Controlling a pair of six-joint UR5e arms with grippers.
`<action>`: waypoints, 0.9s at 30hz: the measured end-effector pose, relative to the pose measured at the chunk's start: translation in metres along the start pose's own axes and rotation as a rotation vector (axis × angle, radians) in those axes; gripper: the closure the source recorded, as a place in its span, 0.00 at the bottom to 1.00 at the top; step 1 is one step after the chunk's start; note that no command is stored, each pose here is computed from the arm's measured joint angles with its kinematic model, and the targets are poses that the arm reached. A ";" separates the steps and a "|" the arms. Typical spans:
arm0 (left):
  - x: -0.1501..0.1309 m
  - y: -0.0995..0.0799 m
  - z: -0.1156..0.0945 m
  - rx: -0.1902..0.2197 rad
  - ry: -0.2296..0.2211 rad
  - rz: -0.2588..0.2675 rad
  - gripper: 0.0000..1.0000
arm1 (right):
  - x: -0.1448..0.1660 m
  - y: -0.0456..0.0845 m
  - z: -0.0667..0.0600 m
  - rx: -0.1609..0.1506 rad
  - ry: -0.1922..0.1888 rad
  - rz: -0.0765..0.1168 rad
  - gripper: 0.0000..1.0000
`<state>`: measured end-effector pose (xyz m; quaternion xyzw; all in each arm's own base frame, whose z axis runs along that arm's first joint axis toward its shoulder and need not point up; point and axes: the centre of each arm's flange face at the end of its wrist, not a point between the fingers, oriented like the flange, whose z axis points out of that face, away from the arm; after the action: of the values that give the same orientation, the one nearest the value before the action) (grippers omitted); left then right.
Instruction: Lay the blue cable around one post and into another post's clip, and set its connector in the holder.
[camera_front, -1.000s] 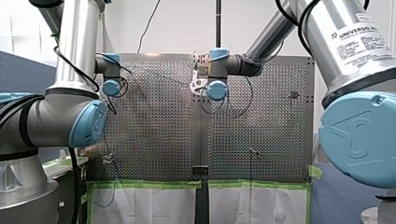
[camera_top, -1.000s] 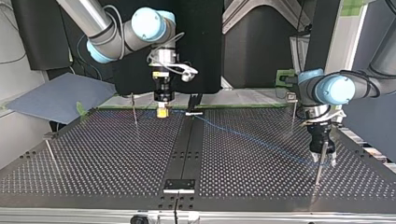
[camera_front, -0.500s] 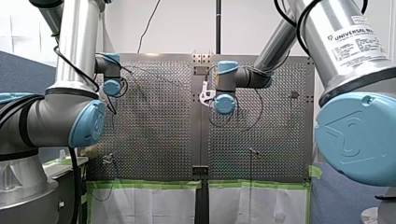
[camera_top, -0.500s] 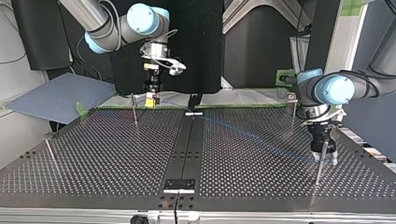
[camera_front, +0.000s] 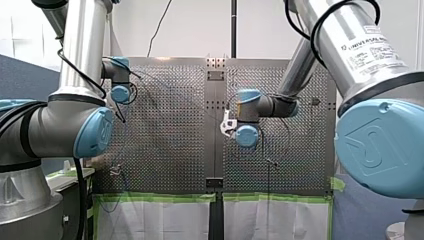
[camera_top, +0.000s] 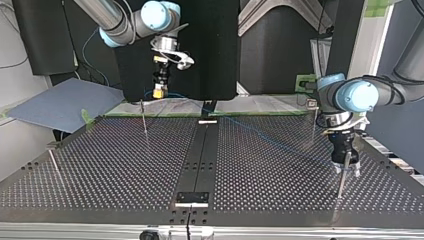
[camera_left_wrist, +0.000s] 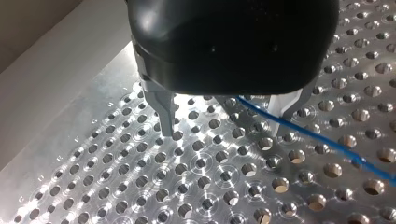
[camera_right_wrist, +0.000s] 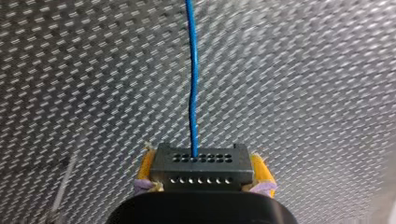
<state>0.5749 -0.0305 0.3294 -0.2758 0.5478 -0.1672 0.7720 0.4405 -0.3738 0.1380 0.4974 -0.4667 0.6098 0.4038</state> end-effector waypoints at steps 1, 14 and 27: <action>0.000 0.000 0.000 0.000 0.000 0.000 0.00 | -0.007 0.003 -0.003 -0.007 -0.007 0.004 1.00; 0.000 0.000 0.000 -0.009 -0.007 0.001 0.00 | -0.077 0.046 -0.044 -0.123 -0.078 0.009 1.00; 0.003 -0.001 -0.004 -0.028 0.006 0.021 0.00 | -0.134 0.108 -0.086 -0.254 -0.147 -0.051 1.00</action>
<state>0.5723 -0.0335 0.3268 -0.2803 0.5553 -0.1525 0.7680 0.3417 -0.3199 -0.0174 0.4973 -0.5557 0.4973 0.4435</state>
